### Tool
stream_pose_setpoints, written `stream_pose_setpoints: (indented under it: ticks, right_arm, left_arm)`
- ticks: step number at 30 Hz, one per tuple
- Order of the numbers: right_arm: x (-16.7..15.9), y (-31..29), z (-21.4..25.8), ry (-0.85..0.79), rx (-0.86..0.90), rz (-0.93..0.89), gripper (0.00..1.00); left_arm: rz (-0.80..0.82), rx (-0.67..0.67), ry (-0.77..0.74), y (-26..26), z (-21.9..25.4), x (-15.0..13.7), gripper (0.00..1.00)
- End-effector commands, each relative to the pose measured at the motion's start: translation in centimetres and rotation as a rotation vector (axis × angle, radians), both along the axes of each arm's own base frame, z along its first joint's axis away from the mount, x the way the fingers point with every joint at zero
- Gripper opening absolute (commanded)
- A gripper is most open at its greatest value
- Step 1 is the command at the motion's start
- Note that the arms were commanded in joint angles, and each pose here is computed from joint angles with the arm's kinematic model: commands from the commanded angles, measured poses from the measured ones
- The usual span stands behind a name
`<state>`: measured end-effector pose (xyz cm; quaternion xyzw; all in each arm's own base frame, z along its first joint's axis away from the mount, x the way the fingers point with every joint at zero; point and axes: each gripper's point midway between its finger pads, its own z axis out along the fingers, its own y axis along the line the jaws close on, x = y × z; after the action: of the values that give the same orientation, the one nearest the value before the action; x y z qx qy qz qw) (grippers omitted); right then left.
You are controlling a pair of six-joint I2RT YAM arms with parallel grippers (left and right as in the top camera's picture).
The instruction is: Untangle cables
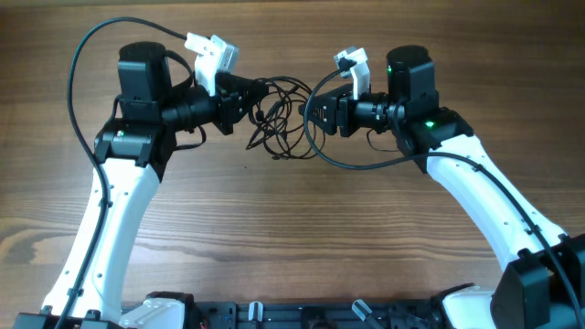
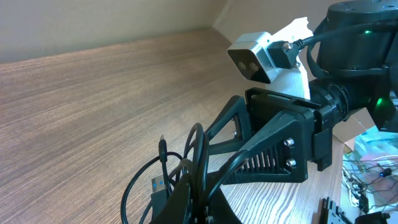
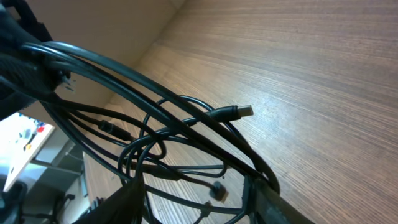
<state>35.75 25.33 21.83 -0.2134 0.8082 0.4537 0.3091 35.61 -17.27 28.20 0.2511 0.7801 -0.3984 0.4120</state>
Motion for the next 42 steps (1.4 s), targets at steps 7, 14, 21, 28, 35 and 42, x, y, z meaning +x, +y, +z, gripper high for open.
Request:
stream_pose_setpoints:
  ticks: [7, 14, 21, 28, 35, 42]
  right_arm:
    - [-2.1, 2.2, 0.2, 0.049, 0.038, 0.08, 0.48]
    - [-2.6, 3.8, 1.2, -0.009, 0.061, 0.12, 0.49]
    - [-2.1, 3.5, 0.6, -0.009, 0.03, 0.082, 0.47]
    - [-2.2, 3.9, -0.2, 0.015, 0.021, 0.089, 0.48]
    - [-2.5, 5.0, -2.2, 0.039, -0.037, 0.078, 0.51]
    - [-2.6, 5.1, -2.4, 0.043, -0.04, 0.081, 0.5]
  left_arm:
    - [-0.044, -0.026, -0.056, -0.8, 2.1, -0.8, 0.04]
    - [-0.044, -0.026, -0.055, -0.8, 2.1, -0.8, 0.04]
    - [-0.048, -0.028, -0.055, -0.9, 2.1, -0.9, 0.04]
    - [-0.048, -0.029, -0.059, -0.9, 2.2, -0.9, 0.04]
    - [-0.047, -0.028, -0.059, -0.9, 2.2, -0.8, 0.04]
    - [-0.047, -0.028, -0.059, -0.9, 2.2, -0.8, 0.04]
